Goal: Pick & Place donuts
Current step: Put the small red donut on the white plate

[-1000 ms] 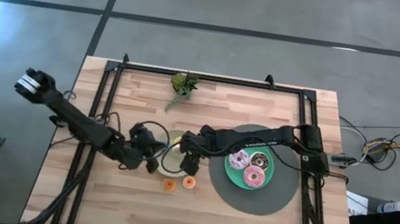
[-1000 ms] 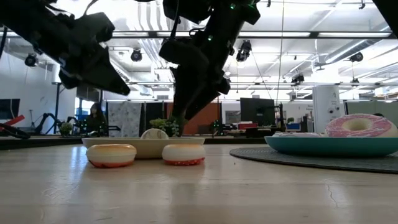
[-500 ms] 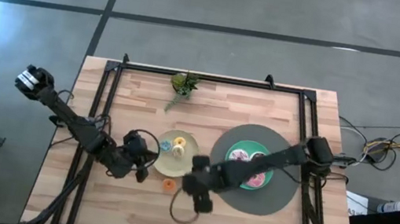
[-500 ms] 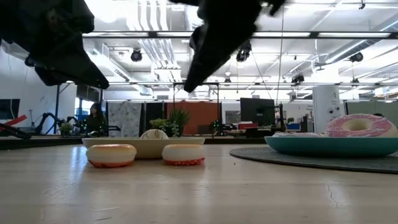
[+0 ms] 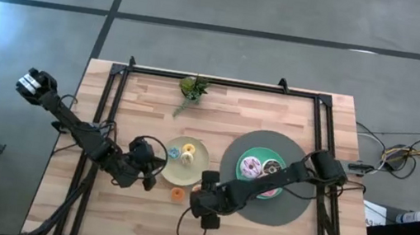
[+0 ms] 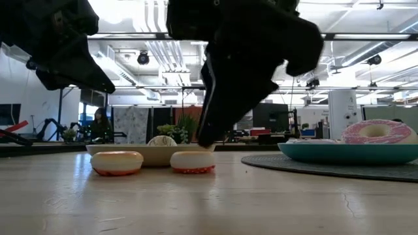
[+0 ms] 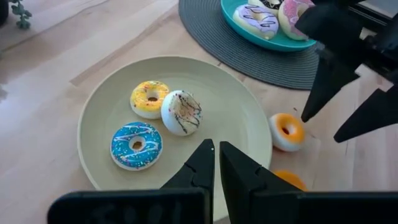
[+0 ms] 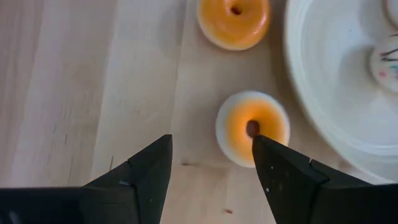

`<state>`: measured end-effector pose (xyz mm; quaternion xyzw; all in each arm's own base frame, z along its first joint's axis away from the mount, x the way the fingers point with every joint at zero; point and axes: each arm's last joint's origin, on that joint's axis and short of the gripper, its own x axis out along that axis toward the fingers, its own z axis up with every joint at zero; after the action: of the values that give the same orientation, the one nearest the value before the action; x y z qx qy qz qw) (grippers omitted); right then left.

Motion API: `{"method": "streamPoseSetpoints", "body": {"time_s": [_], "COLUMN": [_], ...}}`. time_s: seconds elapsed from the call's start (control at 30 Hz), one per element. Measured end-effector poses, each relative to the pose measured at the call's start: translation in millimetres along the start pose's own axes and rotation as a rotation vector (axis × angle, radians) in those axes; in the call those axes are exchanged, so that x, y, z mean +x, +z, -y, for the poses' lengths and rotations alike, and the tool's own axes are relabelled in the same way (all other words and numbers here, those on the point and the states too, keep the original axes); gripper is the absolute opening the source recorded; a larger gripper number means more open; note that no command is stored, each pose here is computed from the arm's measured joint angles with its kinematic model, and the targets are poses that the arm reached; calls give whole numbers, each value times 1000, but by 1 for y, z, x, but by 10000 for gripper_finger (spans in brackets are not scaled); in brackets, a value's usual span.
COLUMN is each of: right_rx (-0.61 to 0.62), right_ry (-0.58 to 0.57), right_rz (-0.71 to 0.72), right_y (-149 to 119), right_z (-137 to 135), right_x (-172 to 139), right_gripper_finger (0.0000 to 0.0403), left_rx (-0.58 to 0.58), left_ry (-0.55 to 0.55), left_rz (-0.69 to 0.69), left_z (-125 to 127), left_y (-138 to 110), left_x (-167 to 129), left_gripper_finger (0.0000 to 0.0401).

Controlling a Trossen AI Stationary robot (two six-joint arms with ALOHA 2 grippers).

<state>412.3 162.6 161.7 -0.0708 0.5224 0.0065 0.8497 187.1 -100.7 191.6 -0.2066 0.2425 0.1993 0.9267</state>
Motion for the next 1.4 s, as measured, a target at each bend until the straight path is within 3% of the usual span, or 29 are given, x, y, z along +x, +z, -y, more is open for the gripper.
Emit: {"method": "streamPoseSetpoints", "body": {"time_s": [0.83, 0.97, 1.17, 1.4], "right_rx": [54, 136, 310, 552], "right_ry": [33, 38, 18, 87], "right_rz": [-11, -12, -25, 134], "right_y": [0, 2, 4, 27], "right_z": [7, 11, 25, 47], "right_x": [29, 21, 19, -14], "right_gripper_finger": [136, 105, 21, 8], "left_rx": [3, 3, 7, 7], "left_ry": [6, 6, 6, 7], "left_rz": [-5, -5, -6, -6], "left_z": [-1, -1, -1, -1], "left_y": [-1, -1, -1, -1], "left_x": [0, 0, 0, 0], "left_gripper_finger": [0, 0, 0, 0]}}
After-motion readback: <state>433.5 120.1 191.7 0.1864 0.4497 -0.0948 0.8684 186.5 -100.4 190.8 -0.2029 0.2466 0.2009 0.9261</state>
